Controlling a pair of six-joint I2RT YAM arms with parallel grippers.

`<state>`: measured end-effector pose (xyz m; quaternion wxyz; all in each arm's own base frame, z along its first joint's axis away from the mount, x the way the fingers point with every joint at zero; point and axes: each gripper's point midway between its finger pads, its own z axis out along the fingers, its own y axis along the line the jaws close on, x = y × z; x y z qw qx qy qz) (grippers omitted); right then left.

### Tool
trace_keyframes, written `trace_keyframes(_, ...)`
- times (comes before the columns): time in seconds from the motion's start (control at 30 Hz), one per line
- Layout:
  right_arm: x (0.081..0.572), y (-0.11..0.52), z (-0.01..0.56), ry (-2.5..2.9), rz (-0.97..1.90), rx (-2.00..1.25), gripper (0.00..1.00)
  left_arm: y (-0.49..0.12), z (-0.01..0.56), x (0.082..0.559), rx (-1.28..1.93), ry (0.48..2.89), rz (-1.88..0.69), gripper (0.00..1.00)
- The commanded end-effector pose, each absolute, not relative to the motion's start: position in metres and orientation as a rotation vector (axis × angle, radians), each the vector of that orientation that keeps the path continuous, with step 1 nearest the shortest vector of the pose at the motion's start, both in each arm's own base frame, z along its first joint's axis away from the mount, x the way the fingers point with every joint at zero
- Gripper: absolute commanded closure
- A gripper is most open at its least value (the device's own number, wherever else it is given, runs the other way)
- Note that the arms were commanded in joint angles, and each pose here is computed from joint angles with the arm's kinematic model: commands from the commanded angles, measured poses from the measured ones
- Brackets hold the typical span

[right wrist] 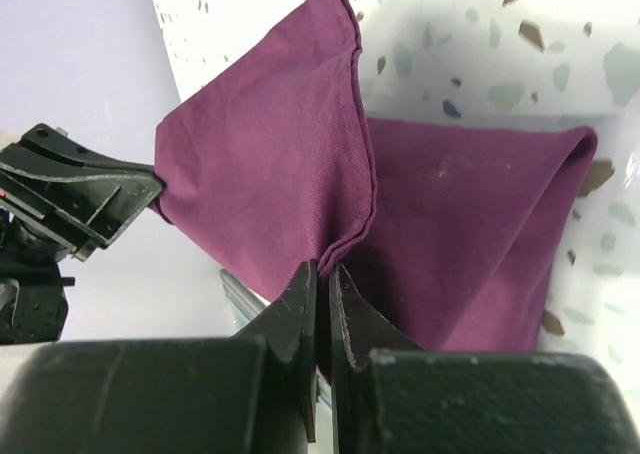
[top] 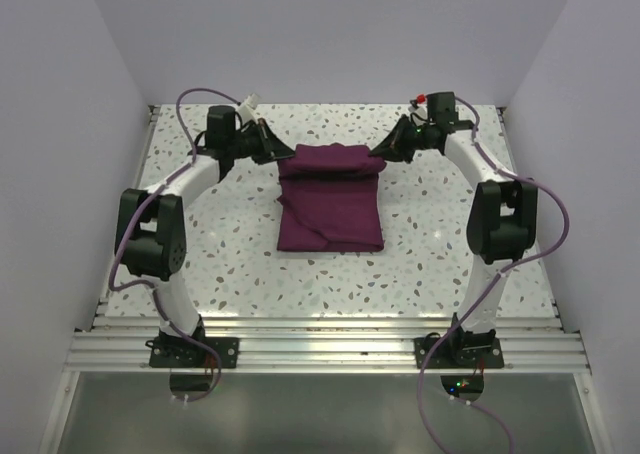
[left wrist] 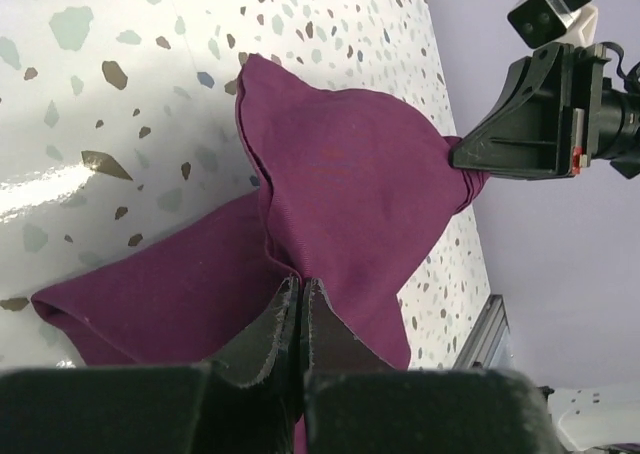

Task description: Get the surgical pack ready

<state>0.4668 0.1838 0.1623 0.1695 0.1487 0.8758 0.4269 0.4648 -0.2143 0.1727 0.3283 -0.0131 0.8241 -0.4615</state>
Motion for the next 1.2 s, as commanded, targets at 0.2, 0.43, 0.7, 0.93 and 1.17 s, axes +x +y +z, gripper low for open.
trace_keyframes(0.2,0.411,0.181,0.188,2.512,1.231,0.343,1.00,-0.208,0.168,0.413,0.069,2.214,-1.179,1.00)
trace_keyframes(0.43,0.380,0.177,0.161,2.597,1.203,0.341,1.00,-0.204,0.146,0.391,0.067,2.275,-1.168,1.00)
trace_keyframes(0.7,0.347,0.177,0.136,2.688,1.185,0.359,1.00,-0.202,0.121,0.371,0.064,2.355,-1.150,1.00)
trace_keyframes(0.93,0.320,0.179,0.113,2.769,1.164,0.336,1.00,-0.197,0.095,0.356,0.051,2.427,-1.122,1.00)
trace_keyframes(1.17,0.300,0.180,0.087,2.854,1.137,0.299,0.99,-0.192,0.075,0.347,0.023,2.486,-1.101,1.00)
